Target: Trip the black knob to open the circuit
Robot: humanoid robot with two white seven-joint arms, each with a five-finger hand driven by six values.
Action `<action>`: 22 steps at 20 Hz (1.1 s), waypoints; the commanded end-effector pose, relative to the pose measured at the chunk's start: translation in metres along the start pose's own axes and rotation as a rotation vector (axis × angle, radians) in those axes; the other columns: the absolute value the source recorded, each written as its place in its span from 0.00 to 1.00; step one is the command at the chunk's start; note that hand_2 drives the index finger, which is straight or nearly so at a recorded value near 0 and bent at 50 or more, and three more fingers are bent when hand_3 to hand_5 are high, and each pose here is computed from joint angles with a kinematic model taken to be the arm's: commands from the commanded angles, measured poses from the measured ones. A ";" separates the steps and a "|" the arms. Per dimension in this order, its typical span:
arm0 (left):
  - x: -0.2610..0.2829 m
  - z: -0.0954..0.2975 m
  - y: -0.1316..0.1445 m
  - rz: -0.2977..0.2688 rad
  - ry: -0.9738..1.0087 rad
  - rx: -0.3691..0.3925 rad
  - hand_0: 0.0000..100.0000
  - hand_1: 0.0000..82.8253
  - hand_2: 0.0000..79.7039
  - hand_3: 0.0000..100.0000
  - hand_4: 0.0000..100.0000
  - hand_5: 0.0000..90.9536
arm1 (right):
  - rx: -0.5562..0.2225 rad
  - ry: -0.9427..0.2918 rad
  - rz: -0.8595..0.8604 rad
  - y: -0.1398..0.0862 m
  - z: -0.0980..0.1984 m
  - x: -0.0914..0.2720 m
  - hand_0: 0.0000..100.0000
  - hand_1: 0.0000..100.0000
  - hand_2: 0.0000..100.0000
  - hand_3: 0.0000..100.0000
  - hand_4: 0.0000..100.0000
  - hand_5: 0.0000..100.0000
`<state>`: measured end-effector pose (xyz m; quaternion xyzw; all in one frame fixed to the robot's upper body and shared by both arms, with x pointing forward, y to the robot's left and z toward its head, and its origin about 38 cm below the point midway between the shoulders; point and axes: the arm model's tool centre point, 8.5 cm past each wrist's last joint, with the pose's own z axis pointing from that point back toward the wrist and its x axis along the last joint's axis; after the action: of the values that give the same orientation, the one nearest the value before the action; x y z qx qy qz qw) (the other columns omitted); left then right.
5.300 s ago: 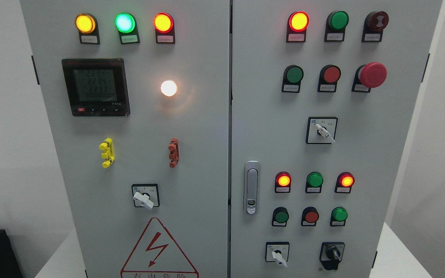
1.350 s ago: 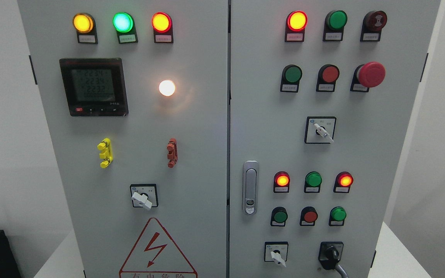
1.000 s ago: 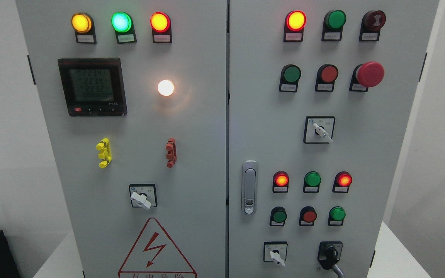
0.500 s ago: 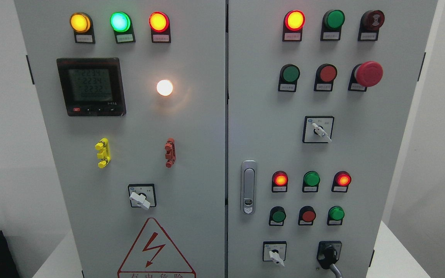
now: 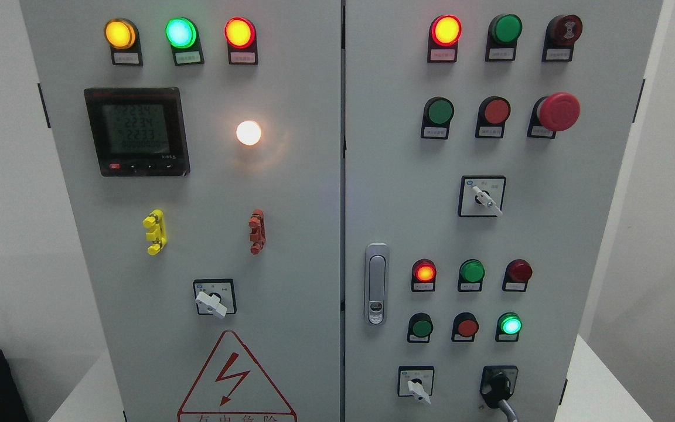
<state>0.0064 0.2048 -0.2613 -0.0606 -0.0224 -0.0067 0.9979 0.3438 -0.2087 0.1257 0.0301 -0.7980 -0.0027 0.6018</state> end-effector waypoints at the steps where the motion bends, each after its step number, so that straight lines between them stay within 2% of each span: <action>1: 0.006 -0.001 0.001 -0.003 -0.016 0.002 0.12 0.47 0.00 0.00 0.00 0.00 | 0.027 -0.010 0.013 0.000 0.001 0.003 0.00 0.00 0.02 1.00 1.00 1.00; 22: 0.006 -0.001 0.000 -0.001 -0.016 0.002 0.12 0.47 0.00 0.00 0.00 0.00 | 0.026 0.003 0.012 -0.001 0.003 0.000 0.00 0.00 0.03 1.00 1.00 1.00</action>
<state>0.0064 0.2048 -0.2613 -0.0606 -0.0224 -0.0067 0.9979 0.3418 -0.2049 0.1269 0.0370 -0.7987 -0.0031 0.6006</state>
